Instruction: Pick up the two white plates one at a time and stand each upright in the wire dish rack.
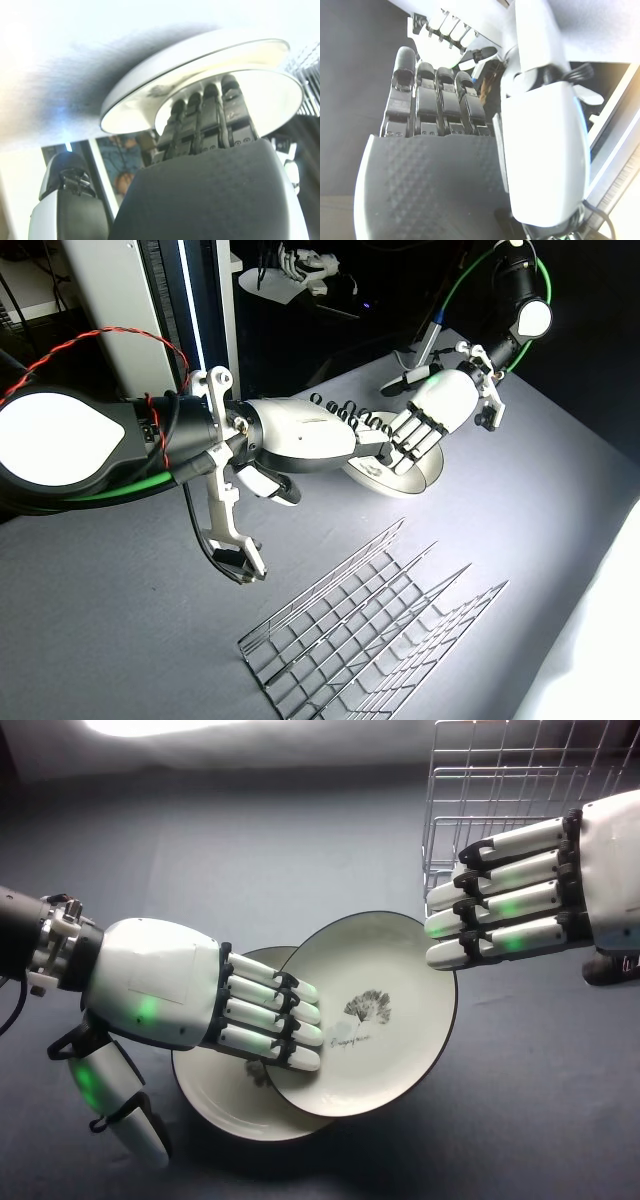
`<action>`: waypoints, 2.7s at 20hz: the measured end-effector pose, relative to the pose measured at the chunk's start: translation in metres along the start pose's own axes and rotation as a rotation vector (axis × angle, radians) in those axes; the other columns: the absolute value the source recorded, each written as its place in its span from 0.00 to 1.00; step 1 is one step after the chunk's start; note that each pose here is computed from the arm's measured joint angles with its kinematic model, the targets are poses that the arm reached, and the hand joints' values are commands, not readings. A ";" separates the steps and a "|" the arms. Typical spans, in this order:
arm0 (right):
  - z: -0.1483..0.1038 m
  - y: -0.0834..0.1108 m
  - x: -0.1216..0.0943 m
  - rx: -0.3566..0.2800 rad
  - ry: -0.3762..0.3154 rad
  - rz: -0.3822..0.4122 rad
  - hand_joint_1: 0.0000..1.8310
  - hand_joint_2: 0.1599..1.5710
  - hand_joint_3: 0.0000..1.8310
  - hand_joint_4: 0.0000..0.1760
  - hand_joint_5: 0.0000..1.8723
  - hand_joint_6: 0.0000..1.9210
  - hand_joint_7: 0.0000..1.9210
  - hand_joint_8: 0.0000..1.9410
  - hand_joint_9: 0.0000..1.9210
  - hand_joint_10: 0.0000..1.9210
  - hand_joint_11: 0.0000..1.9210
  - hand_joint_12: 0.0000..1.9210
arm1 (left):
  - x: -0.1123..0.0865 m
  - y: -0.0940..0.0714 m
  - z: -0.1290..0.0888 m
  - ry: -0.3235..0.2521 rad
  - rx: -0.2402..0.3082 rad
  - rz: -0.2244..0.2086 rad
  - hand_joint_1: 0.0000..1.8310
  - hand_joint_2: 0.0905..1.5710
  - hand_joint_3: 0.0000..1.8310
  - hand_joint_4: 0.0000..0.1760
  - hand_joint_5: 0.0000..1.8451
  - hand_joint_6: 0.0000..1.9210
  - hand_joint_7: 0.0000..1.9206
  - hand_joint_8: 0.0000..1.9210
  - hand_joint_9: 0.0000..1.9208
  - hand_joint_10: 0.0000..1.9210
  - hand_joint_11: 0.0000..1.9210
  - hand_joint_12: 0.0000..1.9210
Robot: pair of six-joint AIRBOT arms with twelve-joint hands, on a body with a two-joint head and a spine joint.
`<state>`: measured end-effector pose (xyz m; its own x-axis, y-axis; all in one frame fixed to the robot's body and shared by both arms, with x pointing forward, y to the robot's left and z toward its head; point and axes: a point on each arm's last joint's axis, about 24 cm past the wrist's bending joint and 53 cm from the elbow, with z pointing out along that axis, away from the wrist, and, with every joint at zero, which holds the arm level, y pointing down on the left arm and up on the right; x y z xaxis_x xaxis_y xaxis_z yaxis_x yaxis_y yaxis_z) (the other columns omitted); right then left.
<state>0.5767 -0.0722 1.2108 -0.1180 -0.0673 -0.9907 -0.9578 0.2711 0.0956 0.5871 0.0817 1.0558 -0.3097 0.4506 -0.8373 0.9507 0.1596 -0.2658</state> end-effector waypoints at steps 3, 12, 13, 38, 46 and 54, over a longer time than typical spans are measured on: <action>0.002 -0.001 0.006 0.017 0.014 0.024 0.71 0.55 0.00 0.00 0.08 0.00 0.08 0.00 0.10 0.01 0.00 0.49 | 0.000 0.000 0.000 0.000 0.000 0.000 0.00 0.60 0.00 0.00 0.00 0.00 0.00 0.00 0.00 0.00 0.00 0.00; 0.032 -0.001 0.017 0.036 0.016 0.093 0.86 0.63 0.01 0.00 0.09 0.00 0.10 0.00 0.13 0.01 0.00 0.55 | -0.002 0.001 0.000 0.001 -0.002 0.003 0.00 0.60 0.00 0.00 0.00 0.00 0.00 0.00 0.00 0.00 0.00 0.00; 0.036 -0.001 0.019 0.034 0.020 0.095 0.87 0.63 0.01 0.00 0.11 0.01 0.12 0.01 0.15 0.01 0.00 0.57 | -0.002 0.001 -0.001 0.001 -0.003 0.002 0.00 0.61 0.00 0.00 0.00 0.00 0.00 0.00 0.00 0.00 0.00 0.00; 0.095 0.006 0.060 0.073 0.081 0.191 0.86 0.67 0.00 0.00 0.15 0.00 0.16 0.00 0.18 0.01 0.00 0.62 | -0.002 0.002 -0.001 0.002 -0.002 0.005 0.00 0.63 0.00 0.00 0.00 0.00 0.00 0.00 0.00 0.00 0.00 0.00; 0.108 0.014 0.063 0.060 0.077 0.219 0.96 0.62 0.00 0.00 0.46 0.03 0.48 0.02 0.46 0.05 0.35 0.71 | -0.001 0.004 -0.002 0.003 -0.002 0.002 0.00 0.63 0.00 0.00 0.00 0.00 0.00 0.00 0.00 0.00 0.00 0.00; 0.111 0.024 0.058 0.018 0.059 0.198 0.76 0.64 0.00 0.00 0.54 0.34 0.59 0.37 0.54 0.62 0.53 0.75 | -0.001 0.007 -0.004 0.003 -0.010 0.001 0.00 0.64 0.00 0.00 0.00 0.00 0.00 0.00 0.00 0.00 0.00 0.00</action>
<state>0.5763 0.0371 1.1450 -0.3190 -0.0669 -0.9454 -0.9096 0.3017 0.2855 0.5937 0.0859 1.0574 -0.3084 0.4536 -0.8361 0.9510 0.1677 -0.2598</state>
